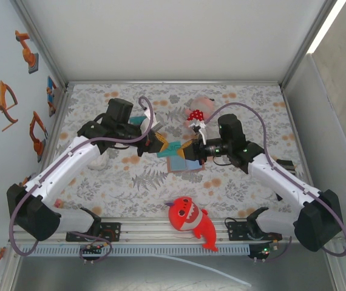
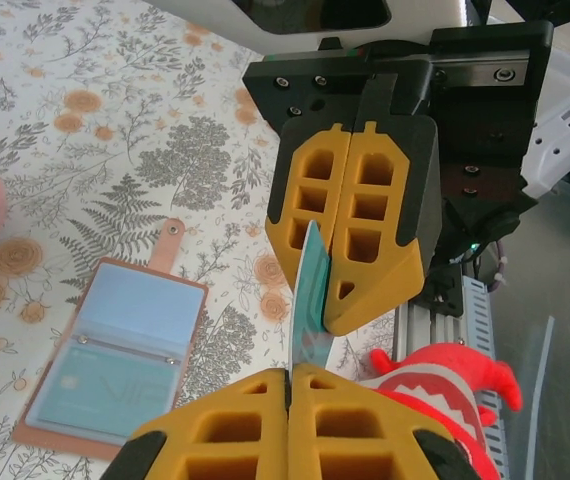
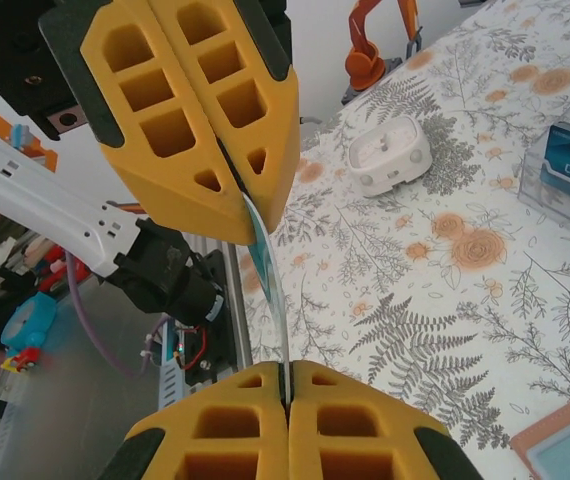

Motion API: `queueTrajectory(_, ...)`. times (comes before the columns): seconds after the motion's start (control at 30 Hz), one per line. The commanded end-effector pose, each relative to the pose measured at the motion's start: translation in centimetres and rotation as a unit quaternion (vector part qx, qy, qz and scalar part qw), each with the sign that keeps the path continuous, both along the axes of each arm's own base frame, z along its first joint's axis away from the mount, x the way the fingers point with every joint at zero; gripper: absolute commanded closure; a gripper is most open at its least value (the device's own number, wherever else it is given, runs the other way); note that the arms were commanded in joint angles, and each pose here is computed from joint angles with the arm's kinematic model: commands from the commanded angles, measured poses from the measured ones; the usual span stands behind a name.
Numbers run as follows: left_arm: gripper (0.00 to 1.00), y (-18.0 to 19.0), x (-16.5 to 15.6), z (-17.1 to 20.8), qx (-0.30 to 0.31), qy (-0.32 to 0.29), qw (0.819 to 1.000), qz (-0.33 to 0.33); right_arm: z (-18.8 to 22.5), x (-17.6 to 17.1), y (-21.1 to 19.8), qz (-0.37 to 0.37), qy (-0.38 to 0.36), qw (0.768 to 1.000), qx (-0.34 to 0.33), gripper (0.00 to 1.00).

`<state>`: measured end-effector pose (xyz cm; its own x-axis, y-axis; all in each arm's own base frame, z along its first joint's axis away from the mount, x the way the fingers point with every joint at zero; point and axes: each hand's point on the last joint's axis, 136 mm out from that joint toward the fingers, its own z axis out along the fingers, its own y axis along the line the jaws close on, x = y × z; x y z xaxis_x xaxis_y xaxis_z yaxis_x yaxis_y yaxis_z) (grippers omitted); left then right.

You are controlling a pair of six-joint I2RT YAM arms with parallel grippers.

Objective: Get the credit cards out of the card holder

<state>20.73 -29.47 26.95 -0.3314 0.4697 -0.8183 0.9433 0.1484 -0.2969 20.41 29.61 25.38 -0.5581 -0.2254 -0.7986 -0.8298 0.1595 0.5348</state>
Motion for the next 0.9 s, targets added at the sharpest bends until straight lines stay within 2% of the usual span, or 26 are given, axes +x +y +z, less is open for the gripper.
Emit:
queueTrajectory(0.0, 1.0, 0.0, 0.6, 0.2, -0.001, -0.03, 1.0, -0.003, 1.1, 0.4, 0.0, -0.01, -0.026, 1.0, -0.004, 0.88)
queueTrajectory(0.1, 1.0, 0.2, 1.6, -0.1, 0.006, -0.046, 0.999, 0.017, 0.2, 1.6, -0.8, -0.058, -0.036, 0.997, -0.038, 0.69)
queueTrajectory(0.4, 1.0, 3.4, 6.3, -1.2, 0.052, -0.137, 0.984, 0.097, -1.3, 5.0, -4.8, -0.214, -0.071, 0.968, -0.112, 0.44)
queueTrajectory(0.67, 1.0, 7.5, 12.1, -2.1, 0.076, -0.177, 0.971, 0.142, -0.6, 6.8, -8.0, -0.325, -0.082, 0.933, -0.128, 0.3)
queueTrajectory(0.87, 1.0, 9.8, 16.1, -3.7, 0.092, -0.185, 0.967, 0.148, -1.0, 7.5, -9.7, -0.373, -0.079, 0.912, -0.149, 0.27)
